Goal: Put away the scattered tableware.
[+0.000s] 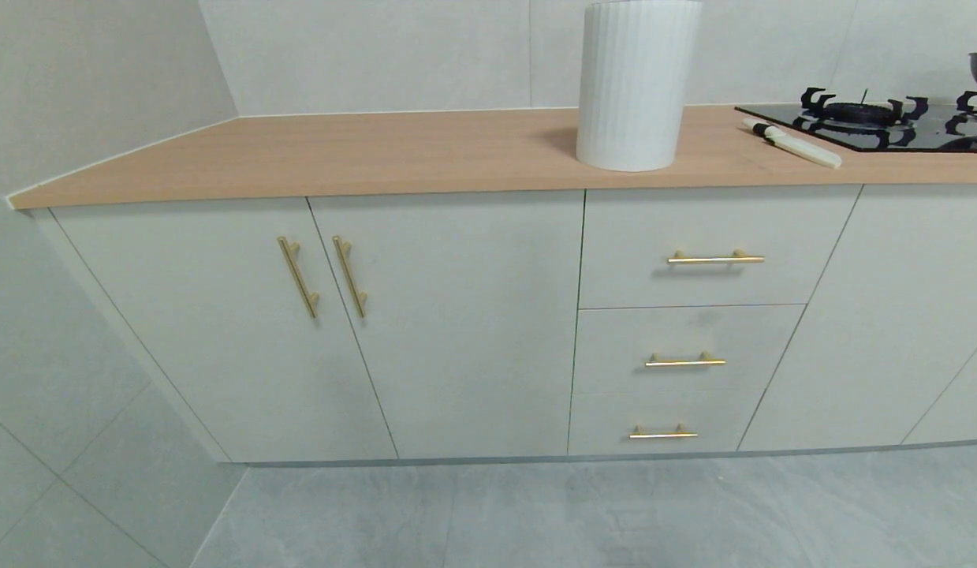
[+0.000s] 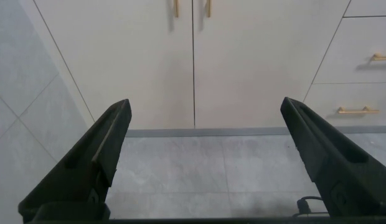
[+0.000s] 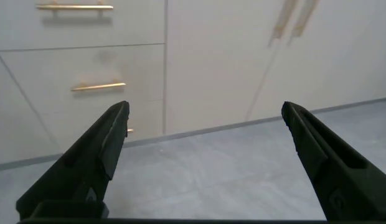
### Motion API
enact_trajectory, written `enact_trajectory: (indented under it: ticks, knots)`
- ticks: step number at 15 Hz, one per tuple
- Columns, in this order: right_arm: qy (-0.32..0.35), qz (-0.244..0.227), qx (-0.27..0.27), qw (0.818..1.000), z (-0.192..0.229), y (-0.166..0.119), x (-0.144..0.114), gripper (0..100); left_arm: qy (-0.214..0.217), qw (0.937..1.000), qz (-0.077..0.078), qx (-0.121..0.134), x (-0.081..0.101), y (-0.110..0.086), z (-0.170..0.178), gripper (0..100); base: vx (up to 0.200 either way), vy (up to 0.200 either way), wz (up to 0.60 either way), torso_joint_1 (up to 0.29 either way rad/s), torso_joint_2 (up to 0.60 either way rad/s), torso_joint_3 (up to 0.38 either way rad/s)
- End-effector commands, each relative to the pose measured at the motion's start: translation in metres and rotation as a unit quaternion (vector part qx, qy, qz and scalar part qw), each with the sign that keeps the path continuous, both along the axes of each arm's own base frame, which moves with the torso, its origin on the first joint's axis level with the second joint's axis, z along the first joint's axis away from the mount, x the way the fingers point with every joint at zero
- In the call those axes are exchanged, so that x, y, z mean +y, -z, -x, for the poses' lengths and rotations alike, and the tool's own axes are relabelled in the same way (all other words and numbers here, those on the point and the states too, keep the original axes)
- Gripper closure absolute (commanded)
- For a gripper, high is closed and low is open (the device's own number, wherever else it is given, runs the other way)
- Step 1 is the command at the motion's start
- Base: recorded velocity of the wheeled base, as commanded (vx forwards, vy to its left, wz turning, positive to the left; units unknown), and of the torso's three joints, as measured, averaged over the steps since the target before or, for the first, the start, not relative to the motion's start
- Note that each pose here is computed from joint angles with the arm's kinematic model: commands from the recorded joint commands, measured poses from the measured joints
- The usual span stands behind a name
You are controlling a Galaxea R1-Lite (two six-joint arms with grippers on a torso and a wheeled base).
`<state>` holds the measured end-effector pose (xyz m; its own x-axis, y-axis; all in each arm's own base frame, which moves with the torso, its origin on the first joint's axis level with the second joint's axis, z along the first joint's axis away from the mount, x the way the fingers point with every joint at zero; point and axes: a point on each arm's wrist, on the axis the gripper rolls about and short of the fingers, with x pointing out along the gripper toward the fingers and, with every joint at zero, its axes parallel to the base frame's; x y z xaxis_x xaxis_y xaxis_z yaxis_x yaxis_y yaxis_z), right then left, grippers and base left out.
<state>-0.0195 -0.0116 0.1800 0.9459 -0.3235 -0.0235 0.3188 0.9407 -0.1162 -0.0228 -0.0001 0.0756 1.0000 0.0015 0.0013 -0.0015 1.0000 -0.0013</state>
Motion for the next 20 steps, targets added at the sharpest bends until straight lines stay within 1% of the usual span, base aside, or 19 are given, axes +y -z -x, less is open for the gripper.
enact_trajectory:
  ticks: [1, 2, 4, 6, 7, 8, 9, 12, 13, 17, 20]
  knots:
    - [0.028, 0.011, -0.057, 0.998, 0.035, 0.025, 0.000, 0, 0.000, 1.0000, 0.000, 0.001, 0.000, 0.000, 0.000, 0, 0.000, 0.000, 0.00, 0.000, 0.00, 0.000]
    - [0.040, 0.011, -0.064, 0.997, 0.038, 0.029, 0.001, 0, 0.000, 1.0000, 0.000, 0.001, 0.000, 0.000, 0.000, 0, 0.000, 0.000, 0.00, 0.000, 0.00, 0.000]
    - [0.029, 0.015, -0.072, 0.997, 0.041, 0.037, 0.003, 0, 0.000, 1.0000, 0.000, 0.001, 0.000, 0.000, 0.000, 0, 0.000, 0.000, 0.00, 0.000, 0.00, 0.000]
    - [0.023, 0.004, -0.073, 0.997, 0.039, 0.040, 0.003, 0, 0.000, 1.0000, 0.000, 0.001, 0.000, 0.000, 0.000, 0, 0.000, 0.000, 0.00, 0.000, 0.00, 0.000]
    - [0.004, -0.007, -0.078, 0.997, 0.038, 0.041, 0.004, 0, 0.000, 1.0000, 0.000, 0.001, 0.000, 0.000, 0.000, 0, 0.000, 0.000, 0.00, 0.000, 0.00, 0.000]
    - [-0.062, -0.039, -0.088, 0.993, 0.031, 0.048, 0.007, 0, 0.000, 1.0000, 0.000, 0.001, 0.000, 0.000, 0.000, 0, 0.000, 0.000, 0.00, 0.000, 0.00, 0.000]
    - [-0.086, -0.052, -0.095, 0.990, 0.024, 0.056, 0.008, 0, 0.000, 1.0000, 0.000, 0.001, 0.000, 0.000, 0.000, 0, 0.000, 0.000, 0.00, 0.000, 0.00, 0.000]
    - [-0.138, -0.041, -0.109, 0.984, 0.006, 0.085, 0.010, 0, 0.000, 1.0000, 0.000, 0.001, 0.000, 0.000, 0.000, 0, 0.000, 0.000, 0.00, 0.000, 0.00, 0.000]
    - [-0.150, -0.041, -0.109, 0.982, 0.005, 0.087, 0.011, 0, 0.000, 1.0000, 0.000, 0.001, 0.000, 0.000, 0.000, 0, 0.000, 0.000, 0.00, 0.000, 0.00, 0.000]
    - [-0.148, -0.058, -0.047, 0.986, 0.003, 0.100, 0.011, 0, 0.000, 1.0000, 0.000, 0.001, 0.000, 0.000, 0.000, 0, 0.000, 0.000, 0.00, 0.000, 0.00, 0.000]
    - [-0.147, -0.063, -0.028, 0.987, 0.003, 0.104, 0.011, 0, 0.000, 1.0000, 0.000, 0.001, 0.000, 0.000, 0.000, 0, 0.000, 0.000, 0.00, 0.000, 0.00, 0.000]
